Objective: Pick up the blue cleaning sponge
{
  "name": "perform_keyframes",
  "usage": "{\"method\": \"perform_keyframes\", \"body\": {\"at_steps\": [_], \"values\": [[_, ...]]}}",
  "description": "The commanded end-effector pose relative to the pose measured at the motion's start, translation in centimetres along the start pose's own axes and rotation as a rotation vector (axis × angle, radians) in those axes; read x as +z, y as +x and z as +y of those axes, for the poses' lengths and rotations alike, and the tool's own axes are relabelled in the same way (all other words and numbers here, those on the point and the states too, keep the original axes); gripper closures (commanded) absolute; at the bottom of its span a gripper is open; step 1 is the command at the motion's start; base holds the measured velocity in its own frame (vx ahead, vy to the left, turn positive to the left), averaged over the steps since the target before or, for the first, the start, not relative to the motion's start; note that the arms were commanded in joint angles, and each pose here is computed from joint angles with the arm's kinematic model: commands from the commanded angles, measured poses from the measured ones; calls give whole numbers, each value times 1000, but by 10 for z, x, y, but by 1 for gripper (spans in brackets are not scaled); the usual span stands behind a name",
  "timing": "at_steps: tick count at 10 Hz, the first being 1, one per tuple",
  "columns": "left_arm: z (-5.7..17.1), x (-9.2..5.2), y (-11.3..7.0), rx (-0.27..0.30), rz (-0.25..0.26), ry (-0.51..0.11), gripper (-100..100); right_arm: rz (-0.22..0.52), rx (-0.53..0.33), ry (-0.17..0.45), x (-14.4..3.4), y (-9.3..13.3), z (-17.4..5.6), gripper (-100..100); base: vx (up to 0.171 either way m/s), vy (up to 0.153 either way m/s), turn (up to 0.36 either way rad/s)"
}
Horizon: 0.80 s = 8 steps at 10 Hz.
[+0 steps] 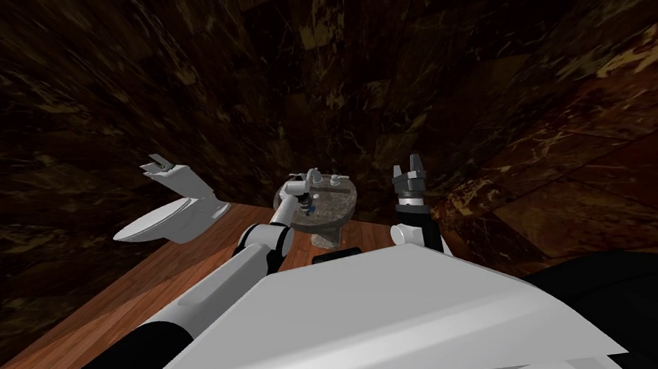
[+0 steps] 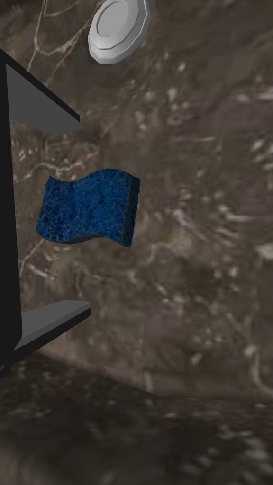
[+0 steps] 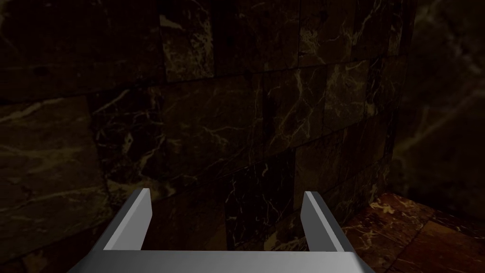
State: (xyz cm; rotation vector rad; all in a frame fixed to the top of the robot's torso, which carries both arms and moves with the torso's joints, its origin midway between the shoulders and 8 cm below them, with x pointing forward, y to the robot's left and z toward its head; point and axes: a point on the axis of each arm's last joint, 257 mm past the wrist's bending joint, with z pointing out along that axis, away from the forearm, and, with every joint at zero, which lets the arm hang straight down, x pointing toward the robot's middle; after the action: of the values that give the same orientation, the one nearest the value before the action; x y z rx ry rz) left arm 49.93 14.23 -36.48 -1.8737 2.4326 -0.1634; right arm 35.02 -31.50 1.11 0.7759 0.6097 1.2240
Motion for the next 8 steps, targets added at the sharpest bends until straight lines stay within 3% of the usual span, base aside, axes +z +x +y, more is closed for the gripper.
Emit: {"method": "perform_keyframes", "body": {"at_steps": [1,3,4,5,6,8], "values": [[4,-3,6,8,9,-19,-100,0,0,0,0,0,0,0,68,54,7],[10,-6,34,39,42,-67,-100,0,0,0,0,0,0,0,71,48,60],[7,-6,25,28,31,-48,-100,0,0,0,0,0,0,0,38,19,12],[8,-6,27,30,33,-54,0,0,0,0,0,0,0,0,7,4,-2],[13,6,25,25,31,-53,-100,0,0,0,0,0,0,0,16,-5,-32],[17,15,24,22,30,-52,-100,0,0,0,0,0,0,0,18,-7,-22]]}}
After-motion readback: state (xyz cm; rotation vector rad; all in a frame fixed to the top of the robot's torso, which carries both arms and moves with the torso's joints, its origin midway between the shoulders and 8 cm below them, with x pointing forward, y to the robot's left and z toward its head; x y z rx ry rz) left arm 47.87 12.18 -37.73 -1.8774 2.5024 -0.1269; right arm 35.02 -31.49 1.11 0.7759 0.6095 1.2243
